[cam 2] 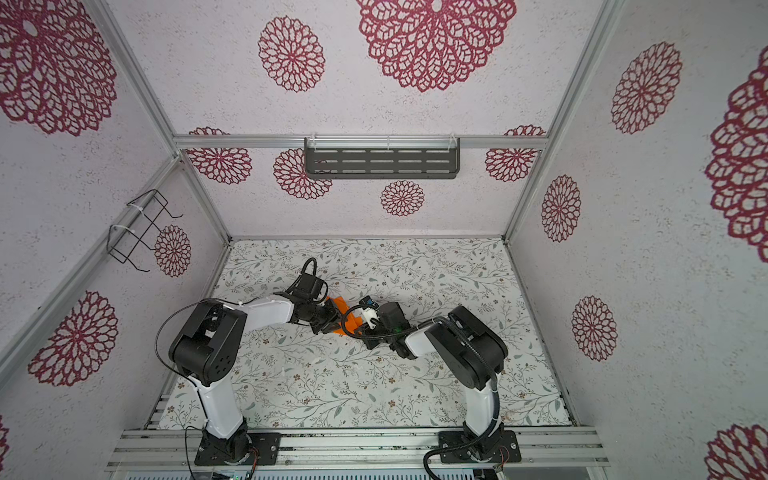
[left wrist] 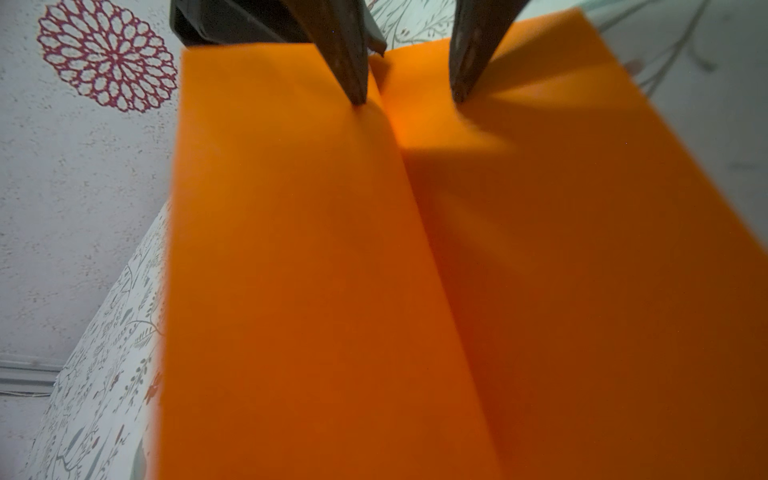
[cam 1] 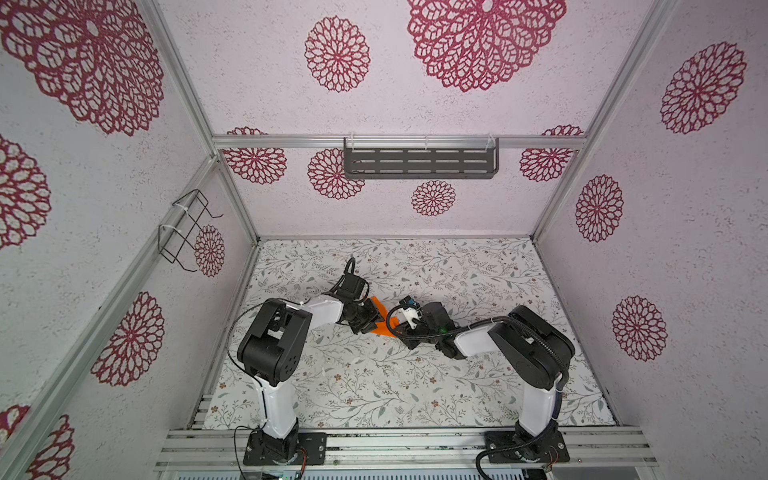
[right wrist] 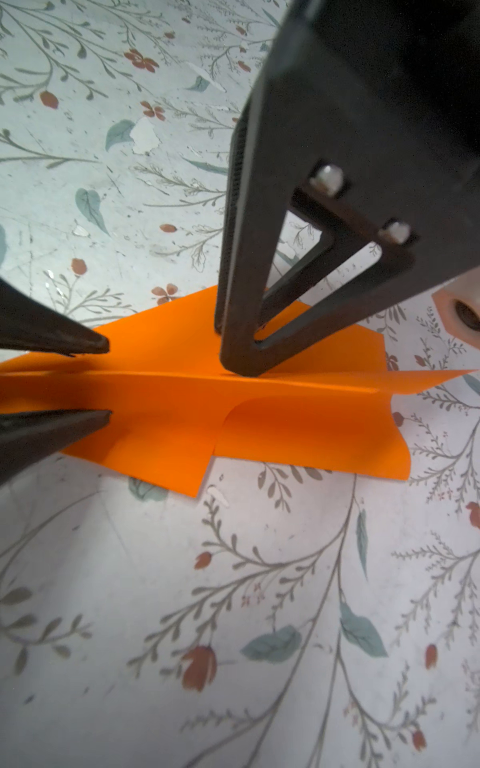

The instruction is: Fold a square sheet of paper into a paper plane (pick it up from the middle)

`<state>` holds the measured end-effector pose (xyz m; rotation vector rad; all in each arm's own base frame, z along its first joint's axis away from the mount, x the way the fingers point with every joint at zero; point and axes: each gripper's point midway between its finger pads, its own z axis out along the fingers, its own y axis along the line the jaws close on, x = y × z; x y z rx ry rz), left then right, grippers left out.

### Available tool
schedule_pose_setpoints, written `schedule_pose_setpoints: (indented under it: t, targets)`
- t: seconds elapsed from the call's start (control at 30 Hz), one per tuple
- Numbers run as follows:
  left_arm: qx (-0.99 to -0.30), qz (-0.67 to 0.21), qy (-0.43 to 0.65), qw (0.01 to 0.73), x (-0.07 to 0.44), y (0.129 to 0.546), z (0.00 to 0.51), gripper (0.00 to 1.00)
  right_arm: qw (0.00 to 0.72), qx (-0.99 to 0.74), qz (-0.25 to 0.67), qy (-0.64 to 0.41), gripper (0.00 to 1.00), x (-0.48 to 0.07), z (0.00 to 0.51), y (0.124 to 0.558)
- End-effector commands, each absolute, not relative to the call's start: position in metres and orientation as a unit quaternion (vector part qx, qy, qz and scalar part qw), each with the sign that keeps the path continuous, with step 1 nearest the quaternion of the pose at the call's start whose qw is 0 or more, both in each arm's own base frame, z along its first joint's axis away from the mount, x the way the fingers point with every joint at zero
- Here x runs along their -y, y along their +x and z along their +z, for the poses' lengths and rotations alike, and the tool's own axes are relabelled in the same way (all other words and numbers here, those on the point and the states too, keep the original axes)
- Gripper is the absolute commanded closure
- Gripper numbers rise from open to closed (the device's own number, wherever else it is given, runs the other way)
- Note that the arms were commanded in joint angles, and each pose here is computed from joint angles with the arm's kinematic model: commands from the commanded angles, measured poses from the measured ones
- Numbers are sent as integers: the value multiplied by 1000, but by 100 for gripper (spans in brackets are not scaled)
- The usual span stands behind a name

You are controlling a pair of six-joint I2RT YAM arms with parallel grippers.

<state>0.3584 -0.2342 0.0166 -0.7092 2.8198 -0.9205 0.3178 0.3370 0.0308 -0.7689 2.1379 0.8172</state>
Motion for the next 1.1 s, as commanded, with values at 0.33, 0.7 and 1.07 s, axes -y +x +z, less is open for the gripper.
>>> schedule_pose_setpoints:
  t: [0.33, 0.7, 1.07]
  targets:
    - [-930, -270, -247, 27, 219, 346, 4, 66, 379, -807, 330, -310, 93, -352, 42, 327]
    - [-916, -301, -239, 115, 205, 354, 49, 69, 311, -819, 411, -252, 100, -364, 53, 318]
    - [-918, -288, -258, 86, 200, 341, 16, 82, 274, -824, 443, -224, 100, -372, 51, 319]
